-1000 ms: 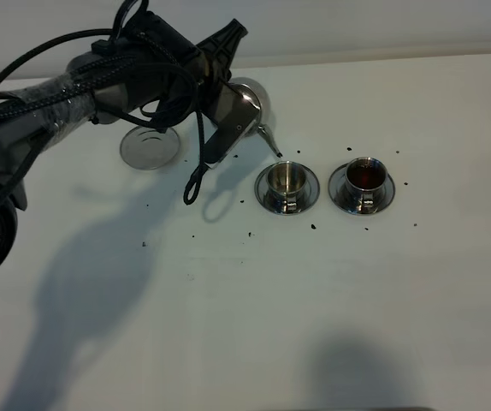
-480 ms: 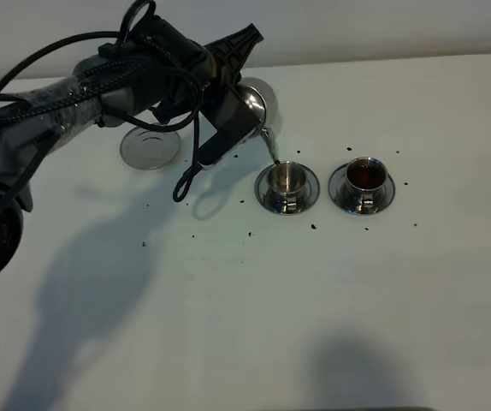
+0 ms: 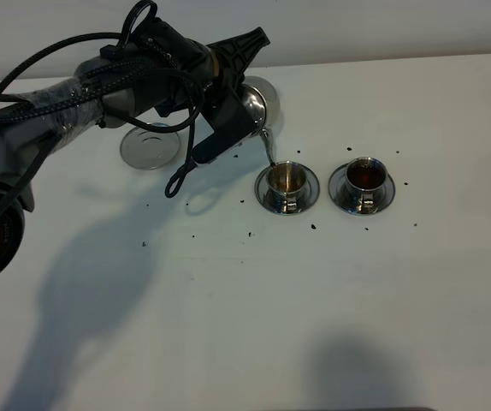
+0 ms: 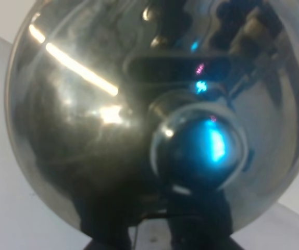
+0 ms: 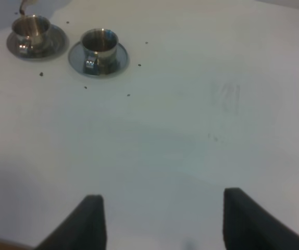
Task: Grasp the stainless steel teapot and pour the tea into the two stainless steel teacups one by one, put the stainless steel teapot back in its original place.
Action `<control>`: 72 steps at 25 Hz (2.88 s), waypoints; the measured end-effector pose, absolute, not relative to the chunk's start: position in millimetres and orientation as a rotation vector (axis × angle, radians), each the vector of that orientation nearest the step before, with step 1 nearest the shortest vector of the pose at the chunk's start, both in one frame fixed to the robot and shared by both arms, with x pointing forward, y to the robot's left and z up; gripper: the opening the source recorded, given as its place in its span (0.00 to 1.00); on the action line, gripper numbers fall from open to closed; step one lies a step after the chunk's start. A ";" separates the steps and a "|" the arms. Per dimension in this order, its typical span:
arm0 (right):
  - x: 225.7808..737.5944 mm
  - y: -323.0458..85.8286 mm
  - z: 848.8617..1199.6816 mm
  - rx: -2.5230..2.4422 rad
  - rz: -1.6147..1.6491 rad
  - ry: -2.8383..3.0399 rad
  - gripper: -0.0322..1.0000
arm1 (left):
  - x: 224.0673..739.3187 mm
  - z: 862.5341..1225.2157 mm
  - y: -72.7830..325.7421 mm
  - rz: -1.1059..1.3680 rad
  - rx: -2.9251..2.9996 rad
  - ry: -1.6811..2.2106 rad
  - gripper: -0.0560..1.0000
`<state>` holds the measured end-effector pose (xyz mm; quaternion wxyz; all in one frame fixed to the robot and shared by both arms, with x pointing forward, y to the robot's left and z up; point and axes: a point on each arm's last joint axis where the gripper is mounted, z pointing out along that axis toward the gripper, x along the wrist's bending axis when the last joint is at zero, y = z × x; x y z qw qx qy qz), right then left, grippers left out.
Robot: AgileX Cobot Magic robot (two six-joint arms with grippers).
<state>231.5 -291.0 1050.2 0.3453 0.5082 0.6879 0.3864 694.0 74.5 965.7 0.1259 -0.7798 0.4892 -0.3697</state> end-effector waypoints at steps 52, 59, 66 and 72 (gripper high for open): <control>231.5 -291.0 1050.2 1.319 1.003 1.786 0.50 | 693.4 971.6 58.6 -1.192 -2.076 1.581 0.26; 231.5 -291.0 1050.2 1.319 1.003 1.786 0.50 | 691.7 972.4 53.8 -1.214 -2.067 1.591 0.26; 231.5 -291.0 1050.2 1.319 1.003 1.786 0.50 | 689.8 972.7 49.8 -1.222 -2.059 1.601 0.26; 231.5 -291.0 1050.2 1.320 1.004 1.785 0.50 | 688.9 970.9 51.6 -1.184 -2.074 1.601 0.26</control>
